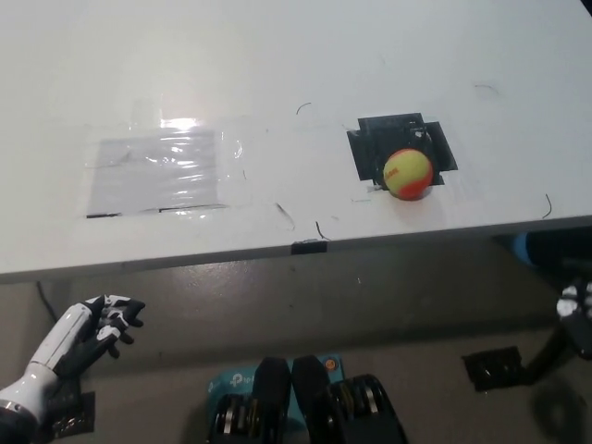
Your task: The robot uses right hand to squeeze a small tennis ball placed on the black area of the table
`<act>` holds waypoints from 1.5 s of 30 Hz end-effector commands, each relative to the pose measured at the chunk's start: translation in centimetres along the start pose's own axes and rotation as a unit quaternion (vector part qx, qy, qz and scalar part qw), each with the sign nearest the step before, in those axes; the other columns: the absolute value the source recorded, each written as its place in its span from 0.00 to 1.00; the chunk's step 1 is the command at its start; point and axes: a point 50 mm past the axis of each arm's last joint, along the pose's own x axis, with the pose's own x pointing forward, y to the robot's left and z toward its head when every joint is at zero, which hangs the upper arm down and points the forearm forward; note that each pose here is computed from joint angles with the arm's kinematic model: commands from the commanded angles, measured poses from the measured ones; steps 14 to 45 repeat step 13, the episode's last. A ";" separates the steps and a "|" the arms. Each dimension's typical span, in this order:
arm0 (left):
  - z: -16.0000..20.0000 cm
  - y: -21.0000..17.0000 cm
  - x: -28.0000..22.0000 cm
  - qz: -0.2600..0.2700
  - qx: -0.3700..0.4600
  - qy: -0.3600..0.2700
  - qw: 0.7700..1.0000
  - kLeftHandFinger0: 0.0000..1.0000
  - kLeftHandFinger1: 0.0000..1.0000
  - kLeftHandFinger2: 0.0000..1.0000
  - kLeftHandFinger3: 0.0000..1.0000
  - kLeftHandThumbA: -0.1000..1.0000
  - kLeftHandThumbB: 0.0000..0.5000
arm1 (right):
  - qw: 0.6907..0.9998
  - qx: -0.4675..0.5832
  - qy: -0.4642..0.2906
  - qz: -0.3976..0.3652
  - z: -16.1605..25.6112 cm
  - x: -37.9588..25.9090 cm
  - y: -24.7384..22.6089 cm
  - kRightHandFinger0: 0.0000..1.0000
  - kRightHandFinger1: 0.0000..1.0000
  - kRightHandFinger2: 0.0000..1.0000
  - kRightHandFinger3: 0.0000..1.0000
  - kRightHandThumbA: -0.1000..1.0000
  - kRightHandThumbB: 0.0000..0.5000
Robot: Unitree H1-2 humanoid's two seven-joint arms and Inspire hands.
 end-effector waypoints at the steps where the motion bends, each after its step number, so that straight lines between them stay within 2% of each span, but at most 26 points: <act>1: 1.3 1.6 -0.3 0.013 0.028 -0.024 0.999 0.42 0.48 0.57 0.65 0.89 0.13 | 0.989 0.147 -0.002 -0.024 -0.5 0.3 -0.3 0.06 0.14 0.24 0.62 0.04 0.42; 3: 1.3 1.6 -0.3 0.014 0.024 -0.026 0.999 0.40 0.47 0.56 0.65 0.88 0.10 | 0.988 0.149 0.006 -0.027 -0.5 0.3 -0.4 0.05 0.12 0.22 0.62 0.04 0.41; 6: 1.3 1.5 -0.2 0.016 0.021 -0.028 0.999 0.38 0.45 0.55 0.64 0.88 0.11 | 0.990 0.141 0.016 -0.026 -0.7 0.5 -0.5 0.04 0.11 0.22 0.62 0.03 0.39; 11: 1.4 1.6 -0.1 0.018 0.015 -0.021 1.000 0.43 0.48 0.56 0.64 0.92 0.19 | 0.993 0.113 0.012 -0.018 -0.5 1.1 -0.2 0.00 0.05 0.20 0.60 0.04 0.43; 45: 1.3 1.6 0.0 0.018 0.017 -0.022 0.999 0.43 0.48 0.56 0.64 0.93 0.20 | 0.994 0.110 0.011 -0.019 -0.5 1.2 -0.2 0.00 0.05 0.20 0.60 0.04 0.43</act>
